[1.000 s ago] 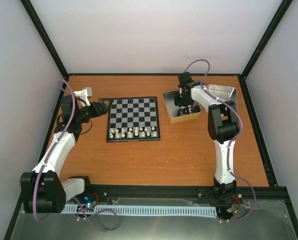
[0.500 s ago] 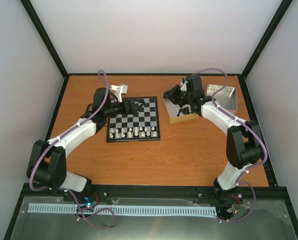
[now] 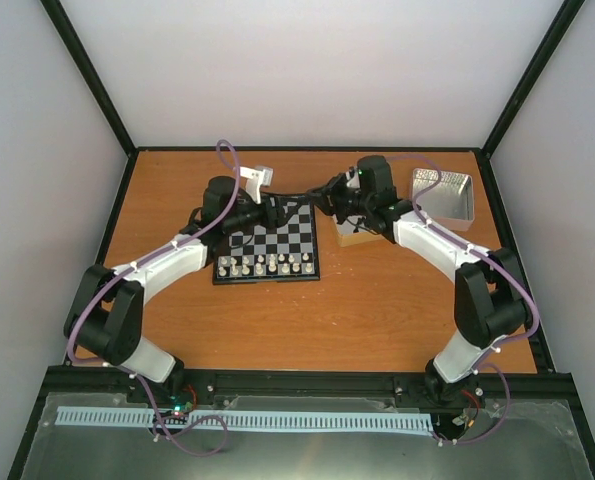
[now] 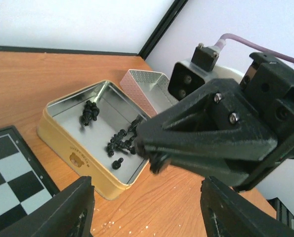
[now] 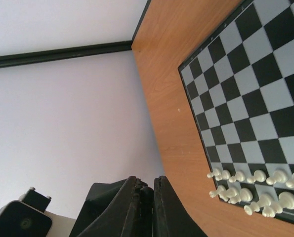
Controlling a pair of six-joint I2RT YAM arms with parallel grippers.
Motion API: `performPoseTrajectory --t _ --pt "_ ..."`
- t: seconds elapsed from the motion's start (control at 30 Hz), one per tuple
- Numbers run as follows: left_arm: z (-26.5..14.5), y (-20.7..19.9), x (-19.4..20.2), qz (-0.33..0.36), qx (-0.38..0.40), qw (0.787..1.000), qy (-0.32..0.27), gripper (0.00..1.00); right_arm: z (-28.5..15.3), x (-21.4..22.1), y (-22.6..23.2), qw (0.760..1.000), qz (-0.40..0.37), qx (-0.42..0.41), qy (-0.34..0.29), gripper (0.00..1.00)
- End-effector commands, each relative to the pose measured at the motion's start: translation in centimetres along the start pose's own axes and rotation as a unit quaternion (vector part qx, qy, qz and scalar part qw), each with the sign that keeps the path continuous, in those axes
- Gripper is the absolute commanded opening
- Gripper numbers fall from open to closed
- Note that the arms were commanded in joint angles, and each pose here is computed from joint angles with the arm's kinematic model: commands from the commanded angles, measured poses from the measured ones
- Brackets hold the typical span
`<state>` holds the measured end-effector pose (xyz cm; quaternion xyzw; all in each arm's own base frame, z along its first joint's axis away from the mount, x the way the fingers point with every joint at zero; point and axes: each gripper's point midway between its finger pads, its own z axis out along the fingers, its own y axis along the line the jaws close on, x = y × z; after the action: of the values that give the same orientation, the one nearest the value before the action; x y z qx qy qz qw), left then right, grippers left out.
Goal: Set up the chess pieces on the board
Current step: Place the chess piece on the chessboard.
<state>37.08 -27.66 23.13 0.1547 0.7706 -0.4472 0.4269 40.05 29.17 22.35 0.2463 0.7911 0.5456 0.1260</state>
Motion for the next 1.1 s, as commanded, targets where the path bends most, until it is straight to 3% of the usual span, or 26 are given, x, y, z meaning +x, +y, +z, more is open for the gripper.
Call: performPoseTrajectory --t 0.0,0.23,0.4,0.6,0.87,1.07 --pt "0.6 -2.0 -2.9 0.053 0.033 0.997 -0.035 0.58 0.6 1.6 1.4 1.0 0.01 -0.006 0.023 0.08" --pt "1.1 -1.5 -1.8 0.045 0.036 0.998 -0.019 0.5 1.6 2.3 1.8 0.999 0.008 -0.004 0.039 0.09" --pt "1.3 -1.6 -1.8 0.049 0.044 0.998 -0.018 0.33 2.1 2.7 1.8 0.999 0.009 -0.006 0.049 0.09" --pt "1.2 -1.1 -2.3 0.059 0.024 0.998 -0.028 0.24 2.2 3.0 1.9 0.998 -0.01 -0.002 0.059 0.09" --pt "0.9 -0.4 -1.9 0.075 0.002 0.997 -0.024 0.17 1.7 3.8 2.2 0.996 -0.052 -0.009 0.074 0.13" --pt "0.2 -1.7 -1.5 0.143 0.029 0.989 -0.022 0.14 1.4 4.5 3.0 0.99 -0.105 -0.025 0.096 0.15"
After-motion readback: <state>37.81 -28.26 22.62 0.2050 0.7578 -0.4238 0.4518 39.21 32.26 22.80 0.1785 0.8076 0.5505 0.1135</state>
